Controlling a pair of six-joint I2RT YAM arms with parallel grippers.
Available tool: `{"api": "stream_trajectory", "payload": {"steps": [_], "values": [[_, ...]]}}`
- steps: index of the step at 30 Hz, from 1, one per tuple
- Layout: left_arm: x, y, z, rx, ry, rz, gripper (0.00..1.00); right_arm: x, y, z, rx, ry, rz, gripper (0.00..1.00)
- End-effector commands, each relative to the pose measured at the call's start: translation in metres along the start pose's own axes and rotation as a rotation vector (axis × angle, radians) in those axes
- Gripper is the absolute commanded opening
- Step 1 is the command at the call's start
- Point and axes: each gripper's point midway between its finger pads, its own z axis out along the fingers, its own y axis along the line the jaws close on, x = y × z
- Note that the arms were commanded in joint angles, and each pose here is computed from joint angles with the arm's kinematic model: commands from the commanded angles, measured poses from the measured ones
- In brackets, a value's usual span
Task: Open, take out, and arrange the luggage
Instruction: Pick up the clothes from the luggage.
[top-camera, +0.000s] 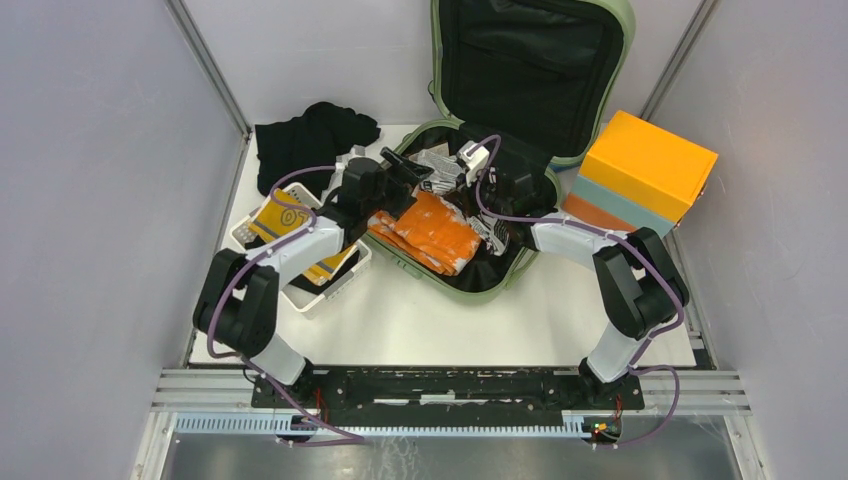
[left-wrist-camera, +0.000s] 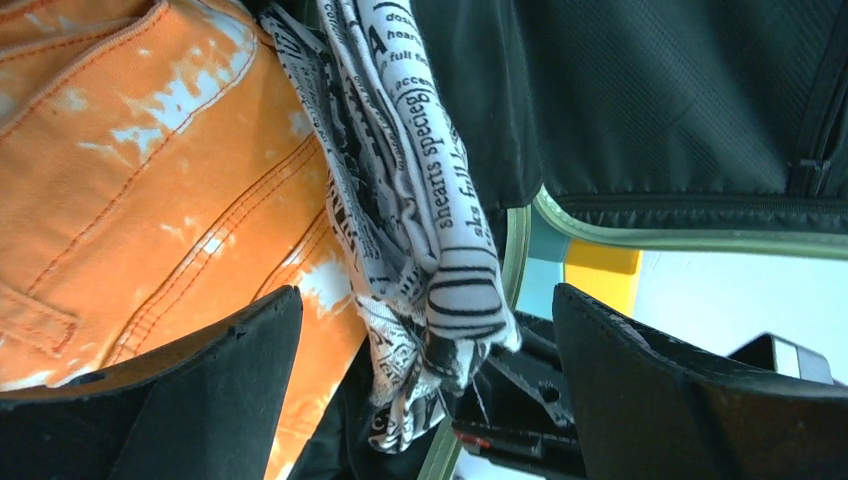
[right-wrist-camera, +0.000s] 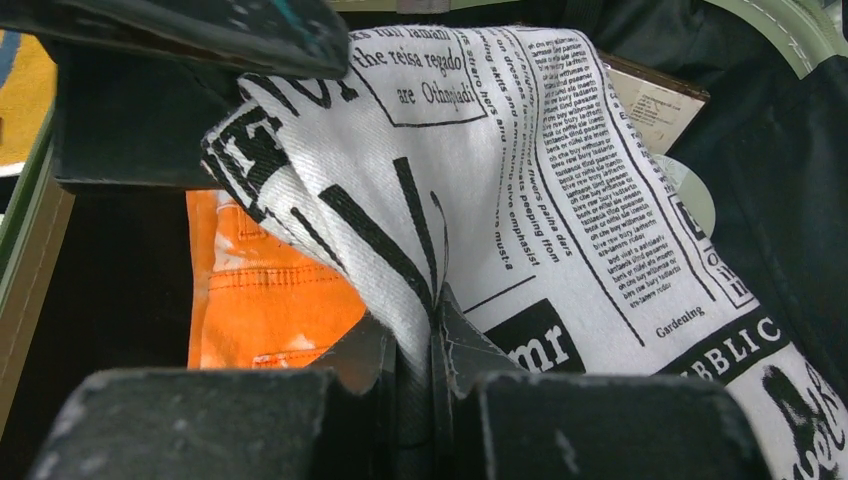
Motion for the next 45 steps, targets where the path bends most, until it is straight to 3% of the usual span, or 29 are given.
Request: {"api": "stream_trajectory", "payload": {"steps": [1, 8, 10, 16, 19, 26, 28, 35, 45], "values": [[-0.008, -0.014, 0.016, 0.007, -0.047, -0.126, 0.99, -0.048, 0.011, -0.006, -0.048, -0.150, -0.015, 0.02], [0.007, -0.004, 0.043, -0.002, -0.001, -0.167, 0.89, -0.045, 0.015, -0.007, -0.062, -0.145, -0.020, 0.02], [0.008, -0.008, 0.047, 0.014, 0.007, -0.164, 0.76, -0.044, 0.015, -0.009, -0.064, -0.143, -0.023, 0.02], [0.007, -0.024, 0.048, 0.065, 0.022, -0.118, 0.26, -0.040, 0.019, -0.015, -0.072, -0.140, -0.034, 0.03], [0.007, -0.034, 0.044, 0.093, 0.030, -0.071, 0.04, -0.040, 0.024, -0.019, -0.091, -0.139, -0.042, 0.10], [-0.002, -0.049, 0.015, 0.129, -0.001, 0.225, 0.02, -0.060, 0.031, -0.055, -0.083, -0.185, -0.086, 0.72], [-0.004, -0.053, 0.003, 0.139, -0.003, 0.306, 0.02, -0.066, 0.036, -0.068, -0.086, -0.205, -0.112, 0.81], [-0.003, -0.073, -0.043, 0.191, 0.033, 0.558, 0.02, -0.077, 0.033, -0.103, -0.033, -0.261, -0.137, 0.90], [-0.013, -0.038, -0.097, -0.052, 0.165, 0.779, 0.02, -0.065, 0.023, -0.113, 0.004, -0.260, -0.112, 0.92]]}}
